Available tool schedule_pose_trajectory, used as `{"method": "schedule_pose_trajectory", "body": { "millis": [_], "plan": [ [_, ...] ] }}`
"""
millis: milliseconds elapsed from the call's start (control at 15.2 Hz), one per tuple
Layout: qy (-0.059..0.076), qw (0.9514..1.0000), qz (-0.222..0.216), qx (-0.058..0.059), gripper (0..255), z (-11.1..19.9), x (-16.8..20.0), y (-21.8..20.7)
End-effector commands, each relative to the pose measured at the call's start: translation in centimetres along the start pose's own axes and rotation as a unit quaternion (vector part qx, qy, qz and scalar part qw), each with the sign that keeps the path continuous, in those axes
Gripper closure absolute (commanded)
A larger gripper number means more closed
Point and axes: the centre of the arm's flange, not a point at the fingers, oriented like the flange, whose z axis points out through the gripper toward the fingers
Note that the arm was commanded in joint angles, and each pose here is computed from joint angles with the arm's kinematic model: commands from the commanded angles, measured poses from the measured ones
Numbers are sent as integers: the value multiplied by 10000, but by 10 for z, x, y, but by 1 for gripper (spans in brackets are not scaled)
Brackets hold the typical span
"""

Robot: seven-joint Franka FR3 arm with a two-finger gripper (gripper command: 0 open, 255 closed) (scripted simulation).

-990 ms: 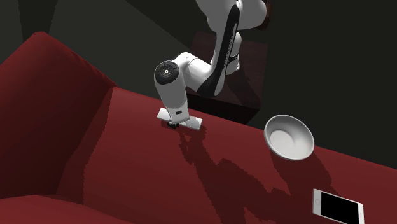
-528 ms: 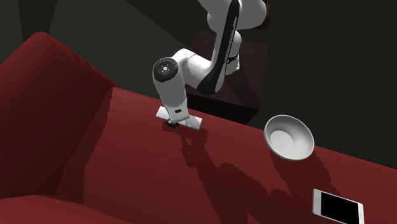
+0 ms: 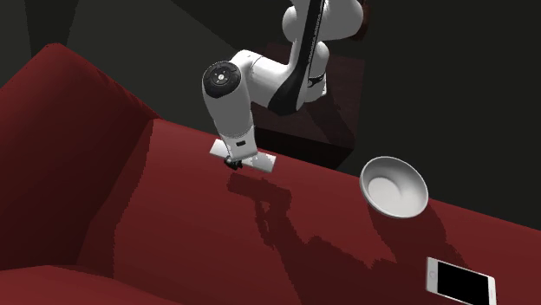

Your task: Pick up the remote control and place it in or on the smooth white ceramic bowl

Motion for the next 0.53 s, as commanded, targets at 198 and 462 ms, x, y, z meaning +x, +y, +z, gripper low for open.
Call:
{"method": "schedule_pose_trajectory", "body": {
  "millis": [198,462],
  "plan": [
    [-3,10000,1,1,255,-27,0,1],
    [-3,10000,1,1,255,-49,1,2]
  ]
}}
